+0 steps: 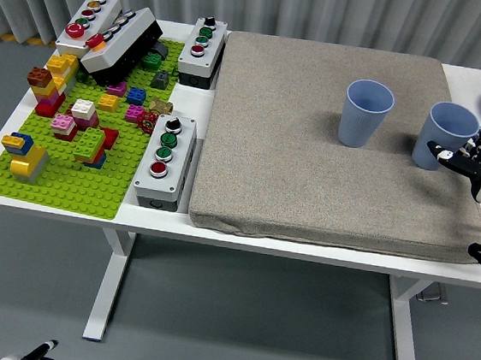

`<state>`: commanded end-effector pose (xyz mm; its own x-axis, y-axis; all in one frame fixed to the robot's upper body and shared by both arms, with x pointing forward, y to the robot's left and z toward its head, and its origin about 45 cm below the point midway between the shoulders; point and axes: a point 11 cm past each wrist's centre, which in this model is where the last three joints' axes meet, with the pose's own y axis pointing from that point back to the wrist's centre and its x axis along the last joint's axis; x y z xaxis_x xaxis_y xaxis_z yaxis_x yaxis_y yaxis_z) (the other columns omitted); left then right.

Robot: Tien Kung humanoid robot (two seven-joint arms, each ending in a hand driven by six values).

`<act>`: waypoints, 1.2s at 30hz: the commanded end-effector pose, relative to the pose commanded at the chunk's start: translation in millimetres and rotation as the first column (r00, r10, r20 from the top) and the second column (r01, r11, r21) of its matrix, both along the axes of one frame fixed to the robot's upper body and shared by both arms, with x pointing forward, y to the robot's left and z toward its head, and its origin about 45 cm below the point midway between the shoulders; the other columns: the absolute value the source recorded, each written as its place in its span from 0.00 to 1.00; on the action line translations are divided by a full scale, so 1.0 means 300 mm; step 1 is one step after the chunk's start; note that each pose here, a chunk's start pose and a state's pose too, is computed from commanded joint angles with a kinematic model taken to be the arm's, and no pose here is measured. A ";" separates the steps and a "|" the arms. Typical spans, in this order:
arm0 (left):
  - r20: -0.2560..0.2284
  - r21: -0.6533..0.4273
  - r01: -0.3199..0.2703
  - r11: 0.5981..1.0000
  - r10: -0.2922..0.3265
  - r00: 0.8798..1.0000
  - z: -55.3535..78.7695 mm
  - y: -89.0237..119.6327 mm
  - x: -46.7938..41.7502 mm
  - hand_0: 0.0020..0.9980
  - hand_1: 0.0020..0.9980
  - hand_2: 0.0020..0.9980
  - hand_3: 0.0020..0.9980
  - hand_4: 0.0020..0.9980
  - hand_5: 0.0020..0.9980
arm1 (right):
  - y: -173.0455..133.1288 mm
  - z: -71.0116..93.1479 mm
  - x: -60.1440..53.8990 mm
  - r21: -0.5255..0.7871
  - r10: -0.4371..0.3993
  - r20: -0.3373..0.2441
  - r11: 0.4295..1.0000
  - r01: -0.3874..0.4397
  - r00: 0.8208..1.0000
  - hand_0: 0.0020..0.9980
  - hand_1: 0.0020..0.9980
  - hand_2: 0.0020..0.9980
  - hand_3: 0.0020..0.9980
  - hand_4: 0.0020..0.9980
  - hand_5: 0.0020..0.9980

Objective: Pick cup pour cup place

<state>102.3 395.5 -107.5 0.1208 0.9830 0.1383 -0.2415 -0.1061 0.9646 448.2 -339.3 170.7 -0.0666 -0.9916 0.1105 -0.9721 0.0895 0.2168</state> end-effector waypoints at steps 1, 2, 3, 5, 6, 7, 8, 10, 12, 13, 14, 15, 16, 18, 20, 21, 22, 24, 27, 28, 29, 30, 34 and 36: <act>0.000 0.000 0.000 1.000 0.000 1.000 0.000 0.000 0.000 0.89 0.85 0.89 0.80 0.67 1.00 | 0.000 0.000 0.000 0.000 0.000 0.000 1.000 0.000 1.000 0.90 0.90 0.97 0.98 0.86 0.22; 0.000 0.000 -0.001 1.000 0.001 1.000 0.000 0.000 0.000 0.89 0.85 0.89 0.80 0.67 1.00 | 0.001 0.000 0.000 -0.001 0.001 0.000 1.000 -0.001 1.000 0.90 0.90 0.97 0.98 0.86 0.22; 0.001 0.000 -0.001 1.000 0.001 1.000 0.000 0.000 0.001 0.89 0.85 0.89 0.80 0.67 1.00 | 0.000 0.001 0.001 -0.002 0.001 0.000 1.000 -0.001 1.000 0.91 0.90 0.97 0.99 0.86 0.22; 0.002 0.000 -0.001 1.000 0.001 1.000 0.000 0.000 0.002 0.89 0.85 0.89 0.80 0.67 1.00 | 0.000 0.003 0.002 -0.002 0.001 0.001 1.000 -0.001 1.000 0.91 0.90 0.97 0.99 0.86 0.22; 0.002 0.000 -0.001 1.000 0.001 1.000 0.001 0.000 0.003 0.89 0.85 0.89 0.80 0.67 1.00 | -0.001 0.004 0.002 -0.002 0.002 0.002 1.000 -0.002 1.000 0.91 0.90 0.97 0.99 0.86 0.22; 0.002 0.000 -0.001 1.000 0.001 1.000 0.001 0.000 0.004 0.89 0.85 0.89 0.80 0.67 1.00 | -0.001 0.004 0.002 -0.002 0.002 0.002 1.000 -0.002 1.000 0.91 0.90 0.97 0.99 0.86 0.22; 0.002 0.001 -0.001 1.000 0.001 1.000 0.001 0.000 0.004 0.89 0.85 0.89 0.80 0.67 1.00 | -0.001 0.005 0.003 -0.002 0.001 0.003 1.000 -0.001 1.000 0.91 0.90 0.97 0.99 0.86 0.22; 0.003 0.001 -0.001 1.000 0.001 1.000 0.001 0.000 0.005 0.89 0.85 0.89 0.80 0.66 1.00 | -0.003 0.009 0.004 -0.004 0.001 0.005 1.000 -0.001 1.000 0.91 0.90 0.97 0.99 0.87 0.22; 0.003 0.001 -0.001 1.000 0.001 1.000 0.001 0.000 0.006 0.89 0.85 0.89 0.80 0.66 1.00 | -0.003 0.010 0.004 -0.004 0.001 0.005 1.000 -0.001 1.000 0.91 0.90 0.97 0.99 0.87 0.22; 0.003 0.001 -0.001 1.000 0.001 1.000 0.001 0.000 0.006 0.89 0.85 0.89 0.80 0.66 1.00 | -0.003 0.011 0.004 -0.004 0.001 0.006 1.000 -0.001 1.000 0.91 0.90 0.97 0.99 0.87 0.22; 0.003 0.001 -0.001 1.000 0.001 1.000 0.001 0.000 0.005 0.89 0.85 0.89 0.80 0.66 1.00 | -0.003 0.011 0.004 -0.005 0.001 0.006 1.000 -0.001 1.000 0.91 0.90 0.97 0.99 0.87 0.22; 0.003 0.000 -0.002 1.000 0.002 1.000 0.001 0.000 0.005 0.89 0.84 0.89 0.80 0.66 1.00 | -0.003 0.011 0.004 -0.005 0.002 0.006 1.000 -0.002 1.000 0.91 0.90 0.97 0.99 0.87 0.23; 0.003 0.000 -0.001 1.000 0.001 1.000 0.001 0.001 0.005 0.89 0.84 0.89 0.80 0.66 1.00 | -0.003 0.011 0.004 -0.006 0.001 0.006 1.000 -0.001 1.000 0.91 0.90 0.97 0.99 0.87 0.23; 0.002 0.000 -0.001 1.000 0.001 1.000 0.001 0.001 0.004 0.89 0.84 0.89 0.80 0.66 1.00 | -0.004 0.012 0.004 -0.008 0.001 0.006 1.000 -0.001 1.000 0.91 0.90 0.97 0.99 0.87 0.23; 0.002 0.000 -0.003 1.000 0.003 1.000 0.001 0.001 0.003 0.89 0.84 0.89 0.80 0.66 1.00 | -0.004 0.013 0.004 -0.008 0.001 0.008 1.000 -0.001 1.000 0.91 0.90 0.97 0.99 0.87 0.23; 0.002 0.000 -0.003 1.000 0.003 1.000 0.001 0.000 0.003 0.89 0.84 0.89 0.80 0.66 1.00 | -0.004 0.014 0.004 -0.009 0.001 0.008 1.000 -0.001 1.000 0.91 0.90 0.97 0.99 0.87 0.22; 0.002 0.000 -0.003 1.000 0.003 1.000 0.001 0.001 0.003 0.89 0.84 0.89 0.80 0.66 1.00 | -0.003 0.016 0.005 -0.008 0.002 0.010 1.000 -0.002 1.000 0.91 0.90 0.97 0.99 0.87 0.22; 0.002 0.000 -0.004 1.000 0.004 1.000 0.001 0.000 0.003 0.89 0.84 0.89 0.80 0.66 1.00 | -0.003 0.019 0.006 -0.011 0.003 0.011 1.000 -0.002 1.000 0.91 0.90 0.97 0.99 0.87 0.22; 0.002 0.000 -0.007 1.000 0.007 1.000 0.000 0.001 0.001 0.89 0.84 0.89 0.80 0.66 1.00 | -0.005 0.026 0.006 -0.019 0.004 0.015 1.000 -0.004 1.000 0.91 0.90 0.97 0.99 0.87 0.22; 0.001 -0.001 -0.008 1.000 0.008 1.000 0.000 0.001 -0.001 0.89 0.84 0.89 0.80 0.66 1.00 | -0.007 0.027 0.005 -0.022 0.004 0.015 1.000 -0.004 1.000 0.91 0.90 0.97 0.99 0.87 0.22; 0.001 -0.001 -0.009 1.000 0.009 1.000 0.000 0.001 -0.002 0.89 0.84 0.89 0.80 0.66 1.00 | -0.009 0.028 0.005 -0.025 0.005 0.015 1.000 -0.004 1.000 0.91 0.90 0.97 0.99 0.87 0.22; 0.000 -0.001 -0.009 1.000 0.009 1.000 0.000 0.001 -0.003 0.89 0.84 0.89 0.80 0.66 1.00 | -0.011 0.027 0.003 -0.028 0.006 0.012 1.000 -0.006 1.000 0.91 0.90 0.97 0.99 0.87 0.22; -0.003 -0.001 -0.011 1.000 0.011 1.000 -0.002 0.002 -0.010 0.89 0.85 0.89 0.80 0.66 1.00 | -0.014 0.019 -0.008 -0.039 0.019 -0.003 0.999 -0.020 1.000 0.92 0.91 0.98 0.99 0.87 0.22; -0.006 -0.002 -0.012 1.000 0.012 1.000 -0.003 0.002 -0.015 0.89 0.85 0.89 0.80 0.66 1.00 | -0.016 0.015 -0.015 -0.042 0.023 -0.007 0.999 -0.023 1.000 0.92 0.91 0.98 0.99 0.87 0.22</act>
<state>98.0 396.0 -108.3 0.1092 0.9847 0.1360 -0.2348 -0.1074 0.9661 443.6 -344.1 175.3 -0.0430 -0.9874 0.1526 -0.9725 0.0763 0.2200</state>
